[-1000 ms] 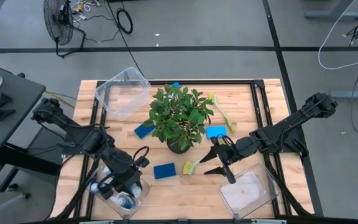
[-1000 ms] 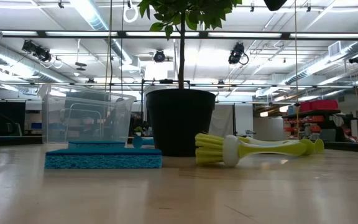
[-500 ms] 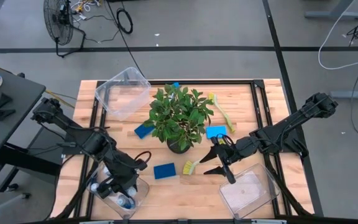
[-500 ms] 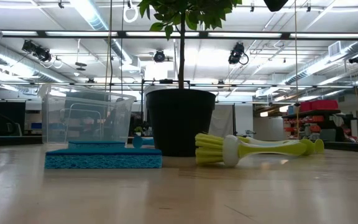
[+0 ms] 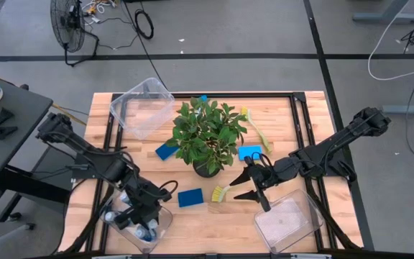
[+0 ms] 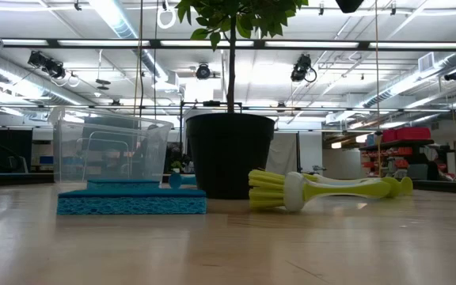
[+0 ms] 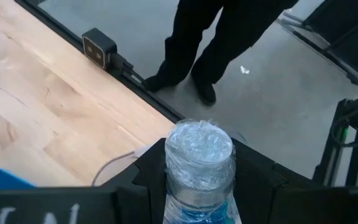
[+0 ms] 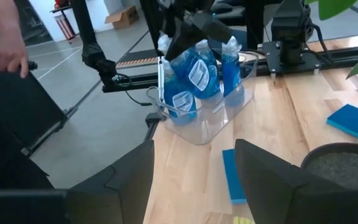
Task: Pick & Place Kitchen Sink Supplies
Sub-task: Put the blue liquid soap bottle into the bottom left transparent bin
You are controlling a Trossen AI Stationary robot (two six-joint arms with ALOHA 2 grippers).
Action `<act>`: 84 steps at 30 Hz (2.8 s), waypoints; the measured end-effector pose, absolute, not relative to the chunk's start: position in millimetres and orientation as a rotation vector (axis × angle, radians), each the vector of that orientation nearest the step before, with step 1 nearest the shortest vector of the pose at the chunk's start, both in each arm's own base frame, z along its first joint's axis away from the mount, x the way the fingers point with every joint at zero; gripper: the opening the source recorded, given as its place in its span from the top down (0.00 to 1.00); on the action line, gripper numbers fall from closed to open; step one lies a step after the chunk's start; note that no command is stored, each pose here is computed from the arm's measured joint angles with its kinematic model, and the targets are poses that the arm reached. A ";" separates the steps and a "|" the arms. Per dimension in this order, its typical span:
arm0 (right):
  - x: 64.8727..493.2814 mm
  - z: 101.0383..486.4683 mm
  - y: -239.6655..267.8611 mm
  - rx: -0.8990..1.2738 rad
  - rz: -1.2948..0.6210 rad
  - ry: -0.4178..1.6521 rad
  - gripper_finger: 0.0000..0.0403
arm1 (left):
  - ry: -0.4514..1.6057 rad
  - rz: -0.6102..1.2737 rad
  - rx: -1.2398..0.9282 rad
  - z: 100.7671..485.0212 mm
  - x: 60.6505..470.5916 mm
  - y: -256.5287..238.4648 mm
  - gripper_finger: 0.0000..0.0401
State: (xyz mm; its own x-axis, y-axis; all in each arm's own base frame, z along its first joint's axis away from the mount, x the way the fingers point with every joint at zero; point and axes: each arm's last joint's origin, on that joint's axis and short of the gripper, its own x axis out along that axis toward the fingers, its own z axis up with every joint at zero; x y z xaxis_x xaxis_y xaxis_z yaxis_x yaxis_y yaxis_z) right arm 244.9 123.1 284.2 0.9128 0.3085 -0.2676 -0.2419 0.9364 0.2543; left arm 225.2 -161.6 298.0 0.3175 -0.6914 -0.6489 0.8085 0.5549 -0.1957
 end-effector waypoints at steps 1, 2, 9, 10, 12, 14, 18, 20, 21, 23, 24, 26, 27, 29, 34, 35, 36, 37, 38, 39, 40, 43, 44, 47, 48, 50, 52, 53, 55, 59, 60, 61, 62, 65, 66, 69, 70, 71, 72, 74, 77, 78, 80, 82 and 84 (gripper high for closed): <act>244.9 284.2 123.1 0.220 0.286 0.310 0.45 | 0.760 -0.999 0.171 293.6 224.6 -161.4 0.65; 244.9 284.2 123.1 0.220 0.286 0.310 0.45 | 0.764 -1.001 0.163 288.9 224.1 -161.2 0.65; 245.0 284.7 123.2 0.221 0.287 0.305 0.45 | 0.765 -0.991 0.158 262.6 223.1 -156.9 0.65; 245.0 284.7 123.2 0.221 0.287 0.304 0.45 | 0.778 -0.985 0.159 258.9 222.8 -155.3 0.65; 245.0 284.7 123.2 0.221 0.287 0.304 0.45 | 0.769 -0.978 0.159 254.8 224.3 -152.9 0.65; 245.0 284.7 123.2 0.221 0.287 0.304 0.45 | 0.727 -0.969 0.150 254.2 228.2 -150.7 0.65; 245.0 284.7 123.2 0.221 0.287 0.304 0.45 | 0.683 -0.949 0.138 248.6 232.6 -146.1 0.65; 245.0 284.7 123.2 0.221 0.287 0.304 0.45 | 0.655 -0.943 0.132 247.9 234.7 -144.8 0.65; 245.0 284.8 123.2 0.222 0.287 0.304 0.45 | 0.655 -0.938 0.130 246.7 235.2 -143.6 0.65; 245.0 284.8 123.2 0.222 0.287 0.304 0.45 | 0.678 -0.932 0.129 240.6 233.7 -141.5 0.65; 245.0 284.8 123.2 0.222 0.287 0.304 0.45 | 0.689 -0.930 0.129 237.1 232.7 -140.8 0.65; 245.0 284.8 123.2 0.220 0.287 0.303 0.45 | 0.697 -0.920 0.122 230.9 231.2 -139.9 0.65; 245.0 284.8 123.2 0.219 0.288 0.303 0.45 | 0.698 -0.906 0.113 227.3 230.7 -139.4 0.65; 245.0 284.8 123.2 0.219 0.288 0.303 0.45 | 0.671 -0.899 0.091 222.0 230.4 -139.0 0.65; 245.1 284.8 123.2 0.219 0.288 0.303 0.45 | 0.596 -0.863 0.039 219.3 234.2 -136.6 0.65; 245.1 284.8 123.2 0.218 0.288 0.303 0.45 | 0.596 -0.859 0.037 219.4 234.6 -136.1 0.65; 245.1 284.8 123.2 0.218 0.288 0.303 0.45 | 0.599 -0.857 0.033 219.2 234.6 -136.0 0.65; 245.1 284.9 123.2 0.219 0.288 0.302 0.45 | 0.604 -0.856 0.031 218.9 234.4 -135.9 0.65; 245.1 284.9 123.2 0.219 0.288 0.302 0.45 | 0.606 -0.856 0.031 218.8 234.3 -136.1 0.64; 245.1 284.9 123.2 0.219 0.288 0.302 0.45 | 0.606 -0.860 0.031 218.8 234.0 -136.6 0.64; 245.1 284.9 123.2 0.219 0.288 0.302 0.45 | 0.606 -0.870 0.028 219.0 233.7 -137.0 0.64; 245.1 284.9 123.2 0.219 0.288 0.302 0.45 | 0.620 -0.891 0.012 218.5 232.7 -137.3 0.64; 245.1 284.9 123.2 0.219 0.288 0.302 0.45 | 0.624 -0.894 0.006 218.3 232.5 -137.4 0.65; 245.1 284.9 123.2 0.219 0.288 0.302 0.45 | 0.625 -0.894 0.003 218.4 232.6 -137.4 0.63; 245.1 284.9 123.2 0.219 0.288 0.302 0.45 | 0.628 -0.891 0.000 218.4 232.6 -137.3 0.62; 245.1 284.9 123.2 0.219 0.288 0.302 0.45 | 0.635 -0.875 -0.009 218.1 232.7 -137.1 0.60; 245.1 284.9 123.2 0.219 0.288 0.302 0.45 | 0.640 -0.869 -0.017 218.0 232.7 -137.0 0.58; 245.1 284.9 123.2 0.218 0.288 0.302 0.45 | 0.639 -0.869 -0.018 218.2 232.8 -137.1 0.57; 245.1 284.9 123.2 0.218 0.288 0.302 0.45 | 0.636 -0.872 -0.018 218.7 233.0 -137.2 0.57; 245.1 284.9 123.2 0.218 0.288 0.303 0.45 | 0.643 -0.872 -0.019 218.2 232.7 -137.1 0.56; 245.1 284.9 123.2 0.218 0.288 0.302 0.45 | 0.651 -0.875 -0.019 217.7 232.2 -137.0 0.56; 245.1 284.9 123.2 0.218 0.288 0.302 0.45 | 0.662 -0.885 -0.022 217.0 231.5 -136.9 0.56; 245.1 284.8 123.2 0.218 0.288 0.303 0.45 | 0.672 -0.897 -0.027 216.4 230.8 -136.9 0.56; 245.1 284.8 123.2 0.218 0.288 0.303 0.45 | 0.716 -0.917 -0.050 214.2 228.4 -136.7 0.56; 245.1 284.8 123.1 0.216 0.288 0.302 0.45 | 0.726 -0.914 -0.059 214.1 228.2 -136.6 0.56; 245.1 284.8 123.2 0.200 0.290 0.300 0.45 | 0.733 -0.912 -0.059 213.9 227.8 -136.3 0.56; 245.1 284.8 123.2 0.190 0.292 0.298 0.45 | 0.733 -0.907 -0.058 213.8 228.0 -136.0 0.56; 245.1 284.8 123.2 0.183 0.293 0.297 0.45 | 0.731 -0.897 -0.056 213.8 228.4 -135.5 0.55; 245.1 284.8 123.2 0.181 0.293 0.297 0.45 | 0.729 -0.887 -0.053 213.8 228.8 -135.3 0.55; 245.1 284.8 123.1 0.177 0.293 0.296 0.45 | 0.722 -0.862 -0.043 213.9 229.6 -134.9 0.55; 245.1 284.8 123.1 0.177 0.293 0.296 0.45 | 0.708 -0.832 -0.033 214.3 230.8 -134.6 0.55; 245.1 284.8 123.1 0.177 0.293 0.296 0.45 | 0.703 -0.828 -0.032 214.6 231.1 -134.6 0.55; 245.1 284.8 123.1 0.177 0.293 0.296 0.45 | 0.700 -0.821 -0.029 215.7 231.8 -134.8 0.53; 245.1 284.8 123.1 0.177 0.293 0.296 0.45 | 0.681 -0.819 -0.030 221.4 234.3 -136.0 0.50; 245.1 284.8 123.1 0.177 0.293 0.296 0.45 | 0.656 -0.822 -0.030 228.7 237.0 -137.6 0.46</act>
